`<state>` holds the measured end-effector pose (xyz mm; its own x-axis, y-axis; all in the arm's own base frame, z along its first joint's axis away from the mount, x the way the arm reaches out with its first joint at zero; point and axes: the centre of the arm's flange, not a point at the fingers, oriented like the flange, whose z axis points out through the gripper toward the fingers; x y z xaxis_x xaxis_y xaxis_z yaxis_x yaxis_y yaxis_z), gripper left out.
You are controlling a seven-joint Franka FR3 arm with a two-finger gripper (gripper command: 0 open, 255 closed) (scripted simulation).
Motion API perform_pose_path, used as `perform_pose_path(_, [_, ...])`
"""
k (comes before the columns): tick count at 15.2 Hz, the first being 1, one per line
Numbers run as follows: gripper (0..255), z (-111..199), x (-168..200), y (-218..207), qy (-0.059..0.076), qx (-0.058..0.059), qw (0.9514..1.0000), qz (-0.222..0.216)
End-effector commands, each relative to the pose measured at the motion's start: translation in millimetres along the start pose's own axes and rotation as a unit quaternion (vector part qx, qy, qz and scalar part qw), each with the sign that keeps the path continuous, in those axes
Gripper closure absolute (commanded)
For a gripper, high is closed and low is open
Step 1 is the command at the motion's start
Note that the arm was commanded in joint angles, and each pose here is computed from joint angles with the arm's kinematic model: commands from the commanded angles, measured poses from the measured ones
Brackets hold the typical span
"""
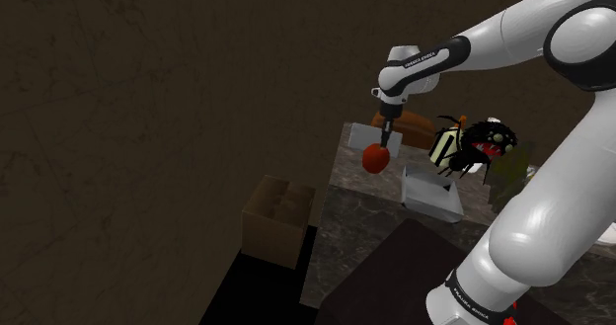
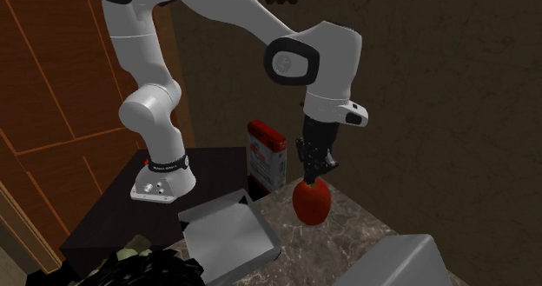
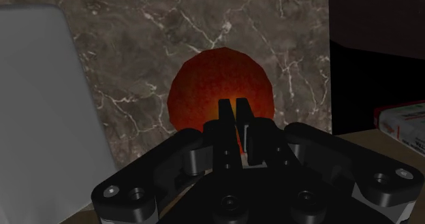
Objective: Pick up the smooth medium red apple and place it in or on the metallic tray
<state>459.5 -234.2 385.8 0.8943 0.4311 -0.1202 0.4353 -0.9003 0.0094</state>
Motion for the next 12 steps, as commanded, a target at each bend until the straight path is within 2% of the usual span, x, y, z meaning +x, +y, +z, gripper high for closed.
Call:
perform_pose_path(1, [255,-7.9,-1.0,0.1,0.000,0.000,1.0000,0.000])
perform_pose_path(12, [255,-65.6,-7.9,0.7,0.000,0.000,1.0000,0.000])
